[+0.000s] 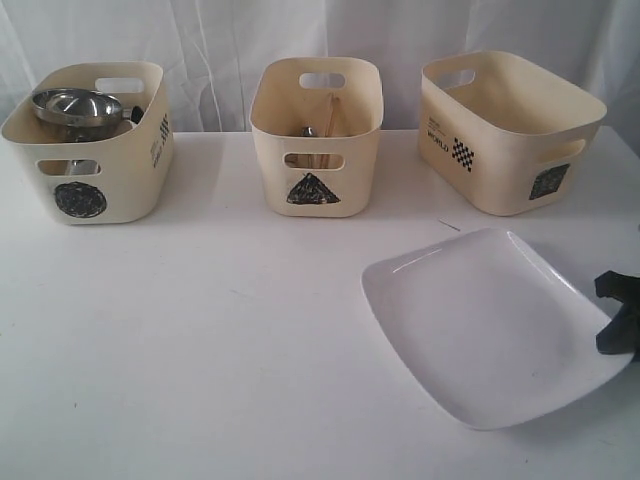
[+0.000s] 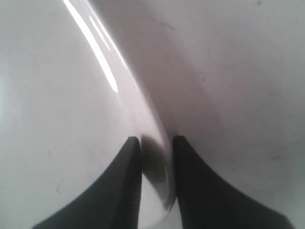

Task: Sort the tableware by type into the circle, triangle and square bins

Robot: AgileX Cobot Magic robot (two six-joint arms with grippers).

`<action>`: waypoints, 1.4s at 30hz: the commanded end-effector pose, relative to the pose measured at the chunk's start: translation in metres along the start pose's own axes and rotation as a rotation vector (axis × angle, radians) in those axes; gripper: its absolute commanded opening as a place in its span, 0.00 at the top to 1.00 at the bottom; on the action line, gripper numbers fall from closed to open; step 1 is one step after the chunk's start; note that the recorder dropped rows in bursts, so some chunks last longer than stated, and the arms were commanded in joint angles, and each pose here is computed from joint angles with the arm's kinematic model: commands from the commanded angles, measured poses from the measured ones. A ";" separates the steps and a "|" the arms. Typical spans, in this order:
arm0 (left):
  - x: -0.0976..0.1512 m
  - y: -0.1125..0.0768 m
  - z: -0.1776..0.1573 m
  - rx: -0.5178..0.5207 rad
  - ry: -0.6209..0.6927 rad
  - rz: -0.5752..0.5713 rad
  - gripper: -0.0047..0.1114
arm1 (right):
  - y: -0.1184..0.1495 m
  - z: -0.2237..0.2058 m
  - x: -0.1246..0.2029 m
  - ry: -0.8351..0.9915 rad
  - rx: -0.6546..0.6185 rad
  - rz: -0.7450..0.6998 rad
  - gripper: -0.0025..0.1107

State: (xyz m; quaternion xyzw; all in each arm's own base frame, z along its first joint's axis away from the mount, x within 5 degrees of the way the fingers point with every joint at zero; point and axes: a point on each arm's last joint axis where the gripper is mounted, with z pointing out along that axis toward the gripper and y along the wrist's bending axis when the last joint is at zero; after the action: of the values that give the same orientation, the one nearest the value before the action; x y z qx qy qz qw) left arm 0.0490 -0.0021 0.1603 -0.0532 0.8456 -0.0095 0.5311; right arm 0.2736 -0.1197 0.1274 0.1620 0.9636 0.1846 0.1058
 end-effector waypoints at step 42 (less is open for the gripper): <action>0.005 -0.001 0.000 0.011 0.037 -0.007 0.96 | 0.034 0.030 -0.001 -0.009 -0.689 -0.070 0.98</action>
State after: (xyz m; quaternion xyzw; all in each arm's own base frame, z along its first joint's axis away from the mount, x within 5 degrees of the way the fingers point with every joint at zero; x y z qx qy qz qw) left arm 0.0490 -0.0021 0.1603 -0.0532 0.8456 -0.0095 0.5311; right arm 0.2910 -0.0834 0.1080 0.0813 0.8684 0.4642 0.1541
